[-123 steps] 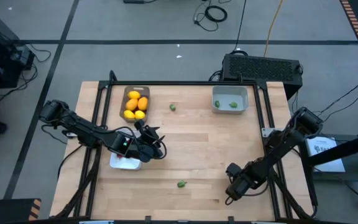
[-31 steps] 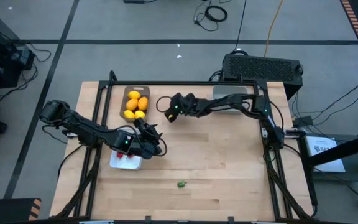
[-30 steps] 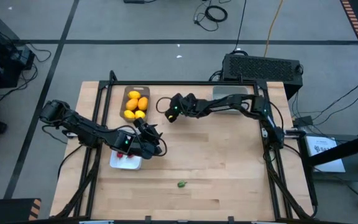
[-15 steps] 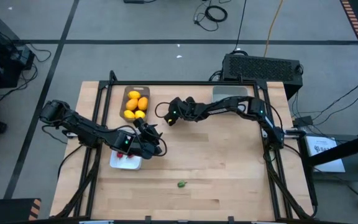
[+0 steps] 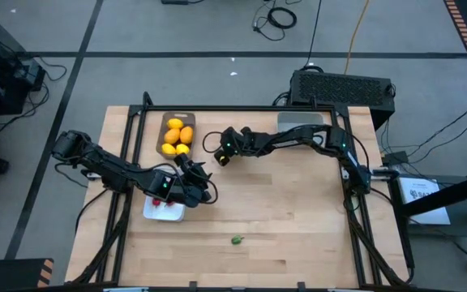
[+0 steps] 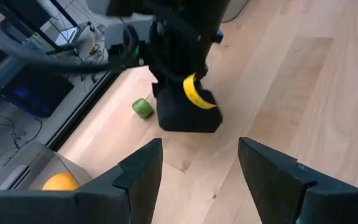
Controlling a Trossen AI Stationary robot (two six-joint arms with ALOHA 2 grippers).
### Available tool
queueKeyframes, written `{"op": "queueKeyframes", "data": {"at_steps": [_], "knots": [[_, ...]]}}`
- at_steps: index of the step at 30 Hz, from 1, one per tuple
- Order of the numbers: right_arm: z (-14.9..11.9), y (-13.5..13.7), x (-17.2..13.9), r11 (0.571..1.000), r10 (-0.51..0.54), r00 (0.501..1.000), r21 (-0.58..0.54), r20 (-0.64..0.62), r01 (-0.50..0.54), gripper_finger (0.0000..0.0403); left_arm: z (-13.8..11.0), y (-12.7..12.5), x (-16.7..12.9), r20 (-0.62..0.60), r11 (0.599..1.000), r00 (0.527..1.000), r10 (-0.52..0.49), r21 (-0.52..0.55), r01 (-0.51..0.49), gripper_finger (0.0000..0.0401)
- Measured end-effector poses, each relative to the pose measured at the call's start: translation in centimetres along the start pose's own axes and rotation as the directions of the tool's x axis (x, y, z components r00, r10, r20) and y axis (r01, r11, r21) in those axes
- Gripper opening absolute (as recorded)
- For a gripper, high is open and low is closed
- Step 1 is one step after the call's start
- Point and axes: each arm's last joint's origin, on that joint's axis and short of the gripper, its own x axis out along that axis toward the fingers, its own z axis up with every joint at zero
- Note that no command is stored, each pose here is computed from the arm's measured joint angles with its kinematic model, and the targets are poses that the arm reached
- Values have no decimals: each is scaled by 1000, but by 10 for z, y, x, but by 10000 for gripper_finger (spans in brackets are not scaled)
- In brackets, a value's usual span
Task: Sort produce into baskets
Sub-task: Put the top green chili pepper into the gray bin
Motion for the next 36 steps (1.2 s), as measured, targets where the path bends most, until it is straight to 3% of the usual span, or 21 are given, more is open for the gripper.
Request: {"op": "queueKeyframes", "data": {"at_steps": [6, 13, 18, 30, 33, 36], "knots": [[23, 0, -40, 998, 27, 1000, -48, 1, -27, 5, 0, 0, 0, 0, 1000, 1000, 0, 1, 0, 219], [41, 0, -60, 994, 64, 994, -92, 85, -57, 33, 0, 0, 0, 2, 1000, 1000, -3, 1, 3, 219], [36, -3, -44, 995, 50, 996, -96, 80, -42, 82, 0, -1, 0, 4, 1000, 1000, -4, -2, 4, 219], [34, -12, -23, 998, 33, 994, -48, 103, -28, 270, 1, -1, 0, 6, 1000, 1000, -6, -5, 6, 218], [29, -11, -17, 1000, 3, 994, 13, 110, -4, 294, 1, -1, 0, 6, 1000, 1000, -6, -5, 6, 219], [20, -11, -8, 996, -90, 989, 35, 114, 86, 297, 1, -1, 0, 6, 1000, 1000, -6, -5, 6, 219]]}}
